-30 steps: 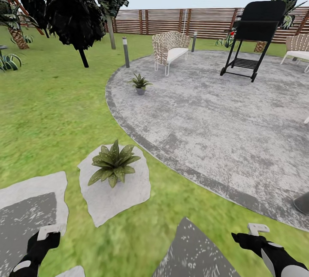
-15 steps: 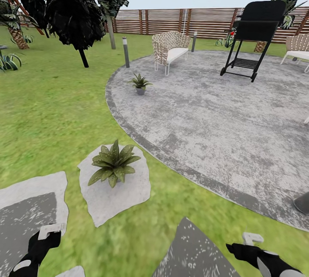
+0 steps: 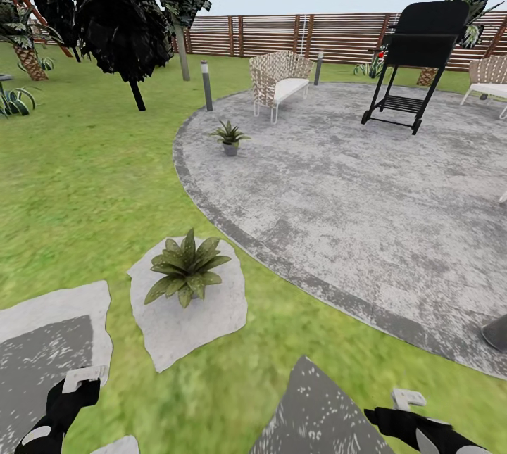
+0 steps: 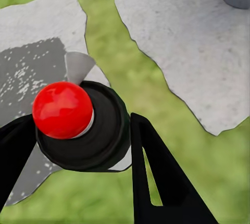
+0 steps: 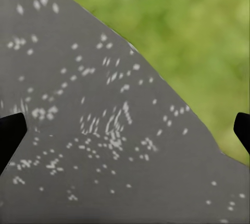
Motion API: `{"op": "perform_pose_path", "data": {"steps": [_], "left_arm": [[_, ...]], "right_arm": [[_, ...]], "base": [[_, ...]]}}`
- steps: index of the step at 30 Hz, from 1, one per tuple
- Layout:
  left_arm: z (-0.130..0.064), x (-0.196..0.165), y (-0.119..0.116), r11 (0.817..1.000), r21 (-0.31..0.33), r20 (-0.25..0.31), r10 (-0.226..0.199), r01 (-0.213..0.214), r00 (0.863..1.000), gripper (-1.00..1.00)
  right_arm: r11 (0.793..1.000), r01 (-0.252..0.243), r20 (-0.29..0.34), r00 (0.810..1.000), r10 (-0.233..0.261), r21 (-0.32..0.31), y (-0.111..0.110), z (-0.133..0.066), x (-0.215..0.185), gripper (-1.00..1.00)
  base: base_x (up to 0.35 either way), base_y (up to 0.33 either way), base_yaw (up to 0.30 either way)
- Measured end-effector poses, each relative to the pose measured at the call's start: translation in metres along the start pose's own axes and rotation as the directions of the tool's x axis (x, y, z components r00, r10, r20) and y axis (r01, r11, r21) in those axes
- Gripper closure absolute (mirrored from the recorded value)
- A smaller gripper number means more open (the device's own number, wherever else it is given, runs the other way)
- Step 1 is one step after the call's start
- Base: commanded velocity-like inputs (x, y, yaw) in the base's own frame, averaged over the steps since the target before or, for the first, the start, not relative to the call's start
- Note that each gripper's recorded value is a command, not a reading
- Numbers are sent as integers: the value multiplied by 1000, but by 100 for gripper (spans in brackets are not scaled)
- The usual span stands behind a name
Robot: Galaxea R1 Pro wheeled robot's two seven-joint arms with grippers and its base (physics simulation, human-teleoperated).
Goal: Pick up the pesticide atomizer in the garden and spray insectifuge to fully cover both potted plants in the garden.
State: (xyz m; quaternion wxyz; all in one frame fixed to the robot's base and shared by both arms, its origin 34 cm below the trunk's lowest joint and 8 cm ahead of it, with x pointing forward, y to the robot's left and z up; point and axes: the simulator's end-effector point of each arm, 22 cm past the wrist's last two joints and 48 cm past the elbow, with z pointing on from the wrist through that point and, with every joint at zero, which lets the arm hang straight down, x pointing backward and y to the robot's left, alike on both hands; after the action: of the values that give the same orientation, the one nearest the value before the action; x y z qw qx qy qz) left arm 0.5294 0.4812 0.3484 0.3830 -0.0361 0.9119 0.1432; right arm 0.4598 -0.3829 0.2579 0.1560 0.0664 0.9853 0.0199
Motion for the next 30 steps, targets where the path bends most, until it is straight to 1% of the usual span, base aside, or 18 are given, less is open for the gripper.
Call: {"op": "perform_pose_path", "data": {"steps": [21, 23, 26, 30], "left_arm": [[0, 0, 1, 1000, -1, 0, 1, -1, 1000, 100], [0, 0, 0, 1000, 0, 0, 0, 0, 1000, 100], [0, 0, 1, 1000, -1, 0, 0, 0, 1000, 100], [0, 0, 1, 1000, -2, 0, 1, -1, 1000, 100]], "right_arm": [[1000, -1, -2, 1000, 1, -3, 2, 0, 1, -100], [1000, -1, -3, 1000, 1, -11, 8, 2, 2, -100], [999, -3, -5, 1000, 3, -33, 26, 4, 4, -100], [999, -5, -7, 1000, 4, -48, 37, 6, 6, -100]], "base": [[0, 0, 0], [0, 0, 0], [0, 0, 0], [0, 0, 0]]}}
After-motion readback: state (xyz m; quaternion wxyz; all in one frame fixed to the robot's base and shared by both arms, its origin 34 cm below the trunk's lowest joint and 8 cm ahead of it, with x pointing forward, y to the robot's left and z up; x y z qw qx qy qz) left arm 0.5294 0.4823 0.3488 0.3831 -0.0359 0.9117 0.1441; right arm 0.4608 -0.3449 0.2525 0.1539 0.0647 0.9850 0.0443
